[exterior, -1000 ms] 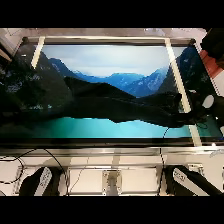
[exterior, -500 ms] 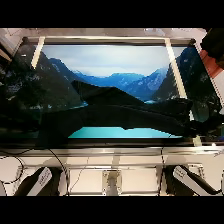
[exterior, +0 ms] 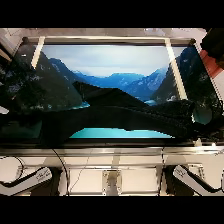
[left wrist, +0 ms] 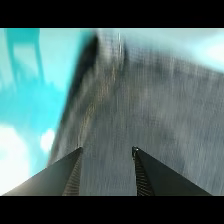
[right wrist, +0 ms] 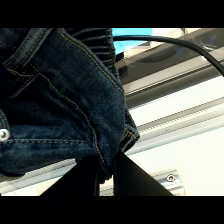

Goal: Fold the clothes and pants, and hang the long-sleeved shirts on hangers.

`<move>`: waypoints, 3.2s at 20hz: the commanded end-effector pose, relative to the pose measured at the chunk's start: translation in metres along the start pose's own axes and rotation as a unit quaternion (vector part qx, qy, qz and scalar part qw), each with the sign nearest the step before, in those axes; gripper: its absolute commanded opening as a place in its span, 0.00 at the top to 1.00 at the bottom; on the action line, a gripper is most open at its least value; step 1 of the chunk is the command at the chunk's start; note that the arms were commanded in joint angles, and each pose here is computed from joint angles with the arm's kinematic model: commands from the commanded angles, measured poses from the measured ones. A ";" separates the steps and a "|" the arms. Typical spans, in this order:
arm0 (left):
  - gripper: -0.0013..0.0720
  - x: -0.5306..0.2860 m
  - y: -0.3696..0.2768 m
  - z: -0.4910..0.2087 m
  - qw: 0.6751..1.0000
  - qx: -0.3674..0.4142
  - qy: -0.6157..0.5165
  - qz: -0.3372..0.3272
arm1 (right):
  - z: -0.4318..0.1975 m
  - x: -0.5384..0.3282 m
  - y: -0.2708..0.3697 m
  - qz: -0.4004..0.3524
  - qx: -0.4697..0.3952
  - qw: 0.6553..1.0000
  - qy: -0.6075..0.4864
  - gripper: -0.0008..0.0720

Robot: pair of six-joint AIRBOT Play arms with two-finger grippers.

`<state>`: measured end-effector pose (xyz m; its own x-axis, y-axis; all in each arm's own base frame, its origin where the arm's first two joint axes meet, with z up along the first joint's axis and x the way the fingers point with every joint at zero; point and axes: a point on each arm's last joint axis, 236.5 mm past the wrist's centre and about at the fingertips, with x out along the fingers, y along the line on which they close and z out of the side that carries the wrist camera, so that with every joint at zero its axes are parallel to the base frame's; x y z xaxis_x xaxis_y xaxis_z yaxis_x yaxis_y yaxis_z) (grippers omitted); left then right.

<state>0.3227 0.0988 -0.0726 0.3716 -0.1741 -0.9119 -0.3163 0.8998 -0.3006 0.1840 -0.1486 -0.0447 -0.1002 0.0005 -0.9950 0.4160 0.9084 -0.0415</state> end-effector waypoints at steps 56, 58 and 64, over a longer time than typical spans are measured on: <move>0.95 -0.128 -0.106 0.094 0.954 0.174 0.048 -0.241 | 0.118 -0.094 0.050 0.049 -0.092 0.989 -0.103 0.96; 0.95 -0.110 -0.100 0.064 0.950 0.161 0.087 -0.252 | 0.096 -0.067 0.032 0.011 -0.091 0.993 -0.074 0.96; 0.95 -0.082 -0.055 -0.030 0.950 0.143 0.185 -0.205 | 0.026 -0.015 -0.019 -0.016 -0.012 1.000 -0.011 0.96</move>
<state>0.3250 0.0507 0.0390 0.1565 -0.6397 -0.7526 0.0957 0.7682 -0.6330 0.2466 -0.1653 -0.0122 -0.0058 -0.0132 -0.9999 0.3266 0.9450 -0.0144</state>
